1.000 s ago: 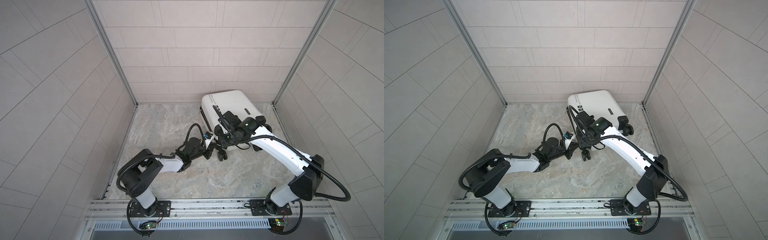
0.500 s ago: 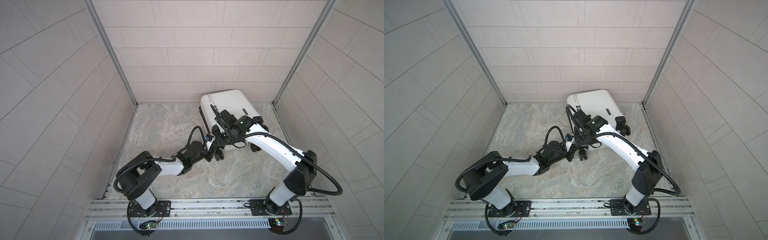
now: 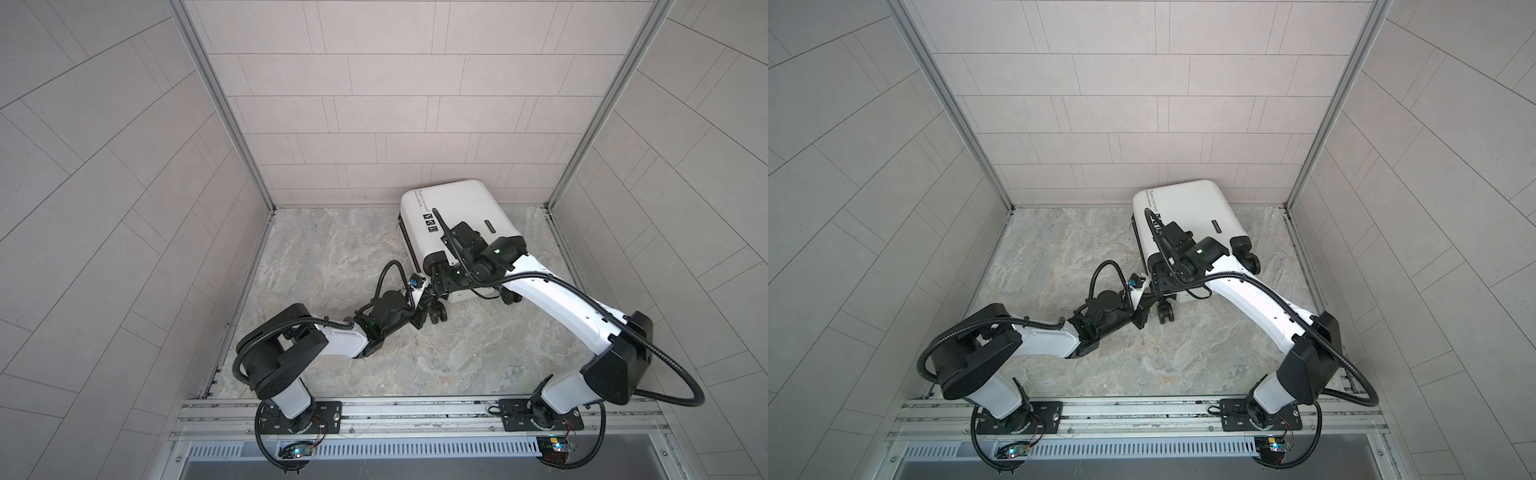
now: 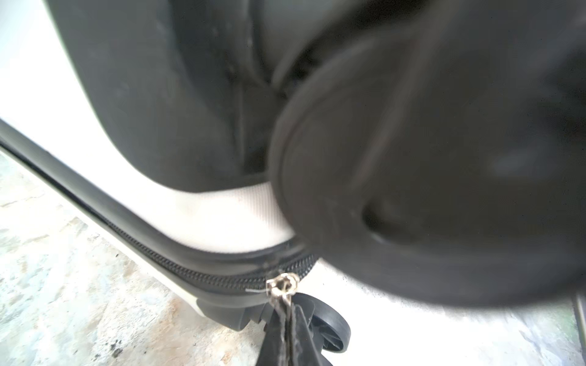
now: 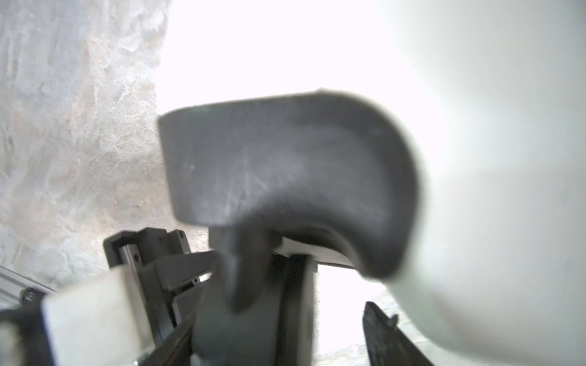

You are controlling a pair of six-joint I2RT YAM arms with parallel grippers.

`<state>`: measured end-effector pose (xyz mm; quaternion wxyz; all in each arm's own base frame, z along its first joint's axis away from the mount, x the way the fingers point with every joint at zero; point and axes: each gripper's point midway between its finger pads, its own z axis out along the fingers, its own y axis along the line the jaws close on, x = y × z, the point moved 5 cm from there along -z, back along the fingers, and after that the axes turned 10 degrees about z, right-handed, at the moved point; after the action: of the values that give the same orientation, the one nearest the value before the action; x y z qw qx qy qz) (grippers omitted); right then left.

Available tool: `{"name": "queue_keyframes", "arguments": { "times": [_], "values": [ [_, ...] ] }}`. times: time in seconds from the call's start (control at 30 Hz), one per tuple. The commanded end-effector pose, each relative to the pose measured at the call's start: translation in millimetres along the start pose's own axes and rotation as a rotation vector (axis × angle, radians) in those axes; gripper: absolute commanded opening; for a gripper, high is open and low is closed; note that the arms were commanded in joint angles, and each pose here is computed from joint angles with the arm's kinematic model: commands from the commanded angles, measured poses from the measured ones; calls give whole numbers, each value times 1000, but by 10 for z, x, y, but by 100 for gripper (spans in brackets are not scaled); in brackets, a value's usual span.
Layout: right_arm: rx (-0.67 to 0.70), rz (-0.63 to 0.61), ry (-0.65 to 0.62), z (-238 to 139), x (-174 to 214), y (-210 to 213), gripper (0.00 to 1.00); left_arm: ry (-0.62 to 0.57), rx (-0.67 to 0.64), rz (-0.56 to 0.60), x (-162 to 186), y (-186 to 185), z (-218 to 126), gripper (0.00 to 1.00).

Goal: Pack the luggage

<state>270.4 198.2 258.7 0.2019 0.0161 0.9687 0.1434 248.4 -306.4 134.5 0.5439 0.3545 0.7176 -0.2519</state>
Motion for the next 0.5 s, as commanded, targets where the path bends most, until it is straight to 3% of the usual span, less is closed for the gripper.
{"name": "queue_keyframes", "arguments": {
  "times": [0.0, 0.13, 0.3, 0.47],
  "values": [
    [35, -42, -89, -318, 8, -198, 86, -82, 29, 14, -134, -73, 22, 0],
    [138, -40, -192, -605, -24, -576, 91, -76, 25, 8, -112, -61, 58, 0],
    [386, 139, -231, -864, -63, -1455, 92, -72, 36, -1, -91, -74, 77, 0],
    [442, 220, -153, -675, -60, -1882, 93, -71, 36, -1, -82, -75, 74, 0]
  ]
}}
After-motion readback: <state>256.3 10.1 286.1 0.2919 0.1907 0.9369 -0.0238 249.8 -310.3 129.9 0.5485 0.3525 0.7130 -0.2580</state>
